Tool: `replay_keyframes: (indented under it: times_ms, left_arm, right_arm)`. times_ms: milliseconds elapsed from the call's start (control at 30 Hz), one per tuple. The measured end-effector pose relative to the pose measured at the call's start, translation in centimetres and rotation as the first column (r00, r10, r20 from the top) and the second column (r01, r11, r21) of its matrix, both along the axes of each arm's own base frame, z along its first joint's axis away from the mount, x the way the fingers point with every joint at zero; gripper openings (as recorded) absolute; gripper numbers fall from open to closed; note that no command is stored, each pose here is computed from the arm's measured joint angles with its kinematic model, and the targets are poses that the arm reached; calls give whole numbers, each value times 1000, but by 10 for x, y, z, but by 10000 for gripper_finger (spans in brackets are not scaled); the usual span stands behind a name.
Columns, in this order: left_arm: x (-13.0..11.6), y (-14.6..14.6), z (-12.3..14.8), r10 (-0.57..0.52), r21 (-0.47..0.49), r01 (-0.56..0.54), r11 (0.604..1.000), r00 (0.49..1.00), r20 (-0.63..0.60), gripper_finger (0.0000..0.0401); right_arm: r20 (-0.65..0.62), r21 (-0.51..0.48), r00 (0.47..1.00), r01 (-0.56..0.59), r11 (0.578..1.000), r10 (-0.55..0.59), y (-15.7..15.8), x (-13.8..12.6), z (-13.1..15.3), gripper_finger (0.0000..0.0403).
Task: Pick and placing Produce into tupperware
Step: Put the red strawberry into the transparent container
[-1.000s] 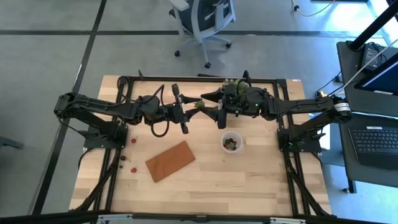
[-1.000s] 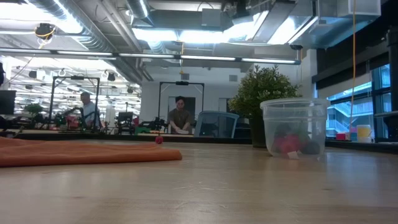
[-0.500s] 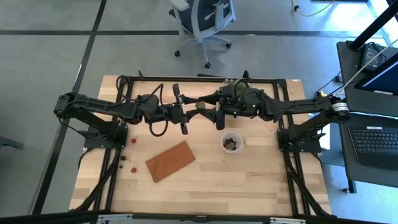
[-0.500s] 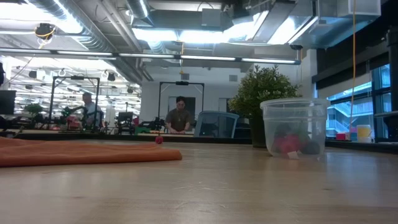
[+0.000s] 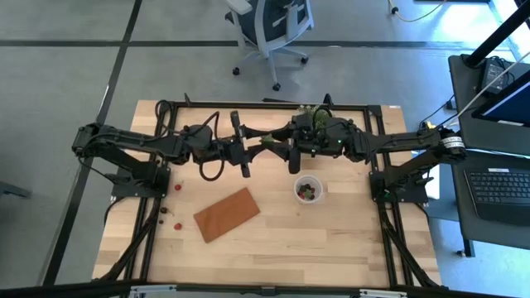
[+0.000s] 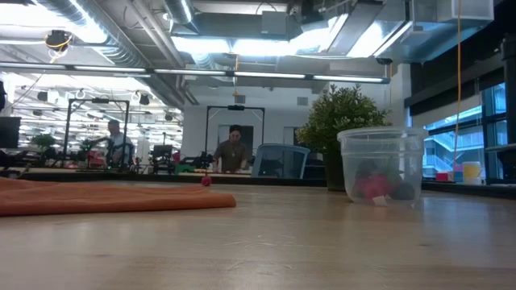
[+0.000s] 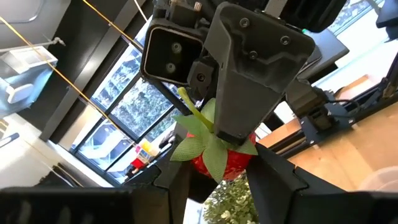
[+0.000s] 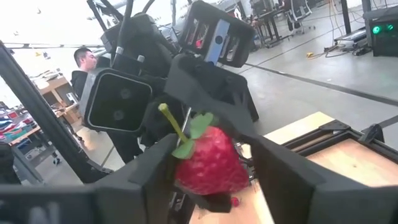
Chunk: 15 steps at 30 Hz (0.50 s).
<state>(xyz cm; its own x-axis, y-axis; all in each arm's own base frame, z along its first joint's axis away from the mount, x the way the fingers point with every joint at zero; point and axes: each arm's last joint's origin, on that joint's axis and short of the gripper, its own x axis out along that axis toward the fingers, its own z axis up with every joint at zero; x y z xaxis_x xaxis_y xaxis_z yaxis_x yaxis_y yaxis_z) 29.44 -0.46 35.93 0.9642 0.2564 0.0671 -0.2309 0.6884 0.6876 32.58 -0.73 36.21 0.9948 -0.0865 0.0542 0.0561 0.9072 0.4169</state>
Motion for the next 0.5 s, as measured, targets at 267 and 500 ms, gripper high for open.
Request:
replay_keyframes:
  times_ms: [267, 500]
  left_arm:
    - [0, 3, -1, 27, 13, -27, 1000, 1000, -7, 133]
    - [0, 2, -1, 31, 12, -31, 999, 999, -8, 134]
  right_arm:
    - [-5, -15, 1000, 6, 1000, -7, 0, 0, 0, 158]
    - [-6, -16, 1000, 8, 1000, -8, -1, 0, 0, 158]
